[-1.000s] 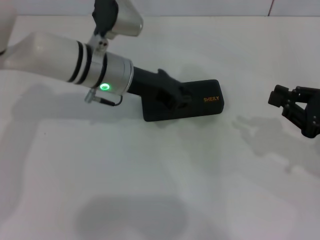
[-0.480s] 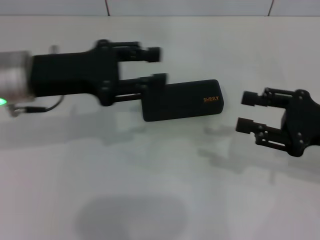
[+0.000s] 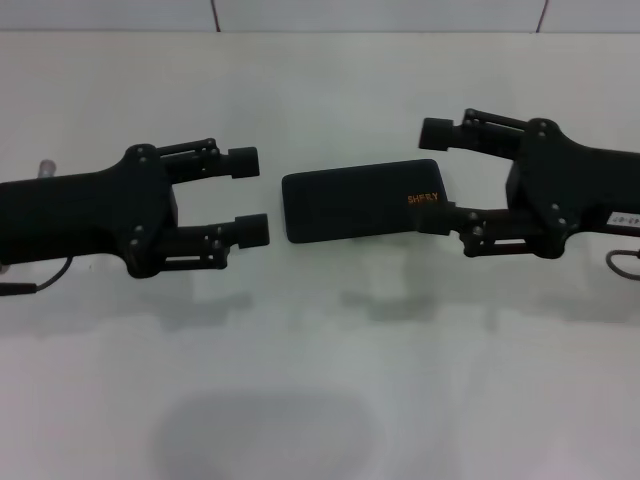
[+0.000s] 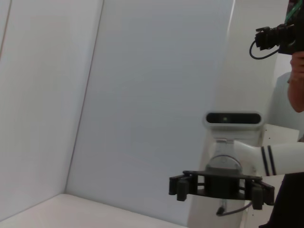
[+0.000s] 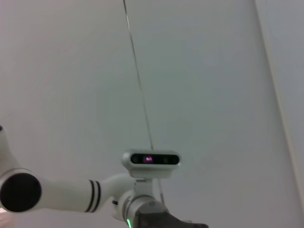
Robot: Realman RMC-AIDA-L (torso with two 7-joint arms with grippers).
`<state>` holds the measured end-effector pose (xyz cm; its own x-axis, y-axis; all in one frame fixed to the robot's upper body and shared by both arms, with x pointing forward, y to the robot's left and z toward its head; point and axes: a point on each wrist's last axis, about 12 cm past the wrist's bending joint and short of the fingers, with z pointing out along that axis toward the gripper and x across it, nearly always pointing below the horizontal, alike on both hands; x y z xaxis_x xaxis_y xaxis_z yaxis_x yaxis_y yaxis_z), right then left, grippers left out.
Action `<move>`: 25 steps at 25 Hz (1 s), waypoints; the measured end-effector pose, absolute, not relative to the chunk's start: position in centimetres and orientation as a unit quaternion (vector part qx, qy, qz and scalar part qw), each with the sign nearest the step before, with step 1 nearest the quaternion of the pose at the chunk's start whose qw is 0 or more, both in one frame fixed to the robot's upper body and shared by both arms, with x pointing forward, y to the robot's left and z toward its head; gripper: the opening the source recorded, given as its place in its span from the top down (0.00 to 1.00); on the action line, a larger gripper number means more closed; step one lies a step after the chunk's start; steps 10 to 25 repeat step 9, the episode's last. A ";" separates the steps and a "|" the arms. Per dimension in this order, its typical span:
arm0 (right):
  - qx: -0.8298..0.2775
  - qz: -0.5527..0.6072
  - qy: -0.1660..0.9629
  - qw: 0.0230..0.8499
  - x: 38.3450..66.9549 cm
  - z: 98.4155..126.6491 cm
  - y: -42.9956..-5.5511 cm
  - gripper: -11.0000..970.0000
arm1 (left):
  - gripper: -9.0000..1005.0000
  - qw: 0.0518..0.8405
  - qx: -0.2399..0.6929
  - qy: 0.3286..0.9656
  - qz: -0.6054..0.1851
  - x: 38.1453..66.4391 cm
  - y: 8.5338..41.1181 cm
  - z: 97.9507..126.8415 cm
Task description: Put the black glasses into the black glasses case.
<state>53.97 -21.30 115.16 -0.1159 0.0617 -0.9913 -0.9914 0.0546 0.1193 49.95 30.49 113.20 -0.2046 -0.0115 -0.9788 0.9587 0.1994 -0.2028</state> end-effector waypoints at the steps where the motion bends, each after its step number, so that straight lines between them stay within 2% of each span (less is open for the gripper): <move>1: -0.441 0.533 0.527 0.493 54.1 115.2 -21.1 0.19 | 0.23 0.490 0.395 0.598 -0.495 49.9 30.5 113.1; 6: -0.439 0.536 0.529 0.490 54.3 115.2 -20.8 0.10 | 0.22 0.494 0.400 0.595 -0.492 49.7 30.8 113.1; 25: -0.440 0.537 0.526 0.491 54.5 115.4 -20.5 0.10 | 0.22 0.496 0.399 0.595 -0.490 49.5 31.0 112.9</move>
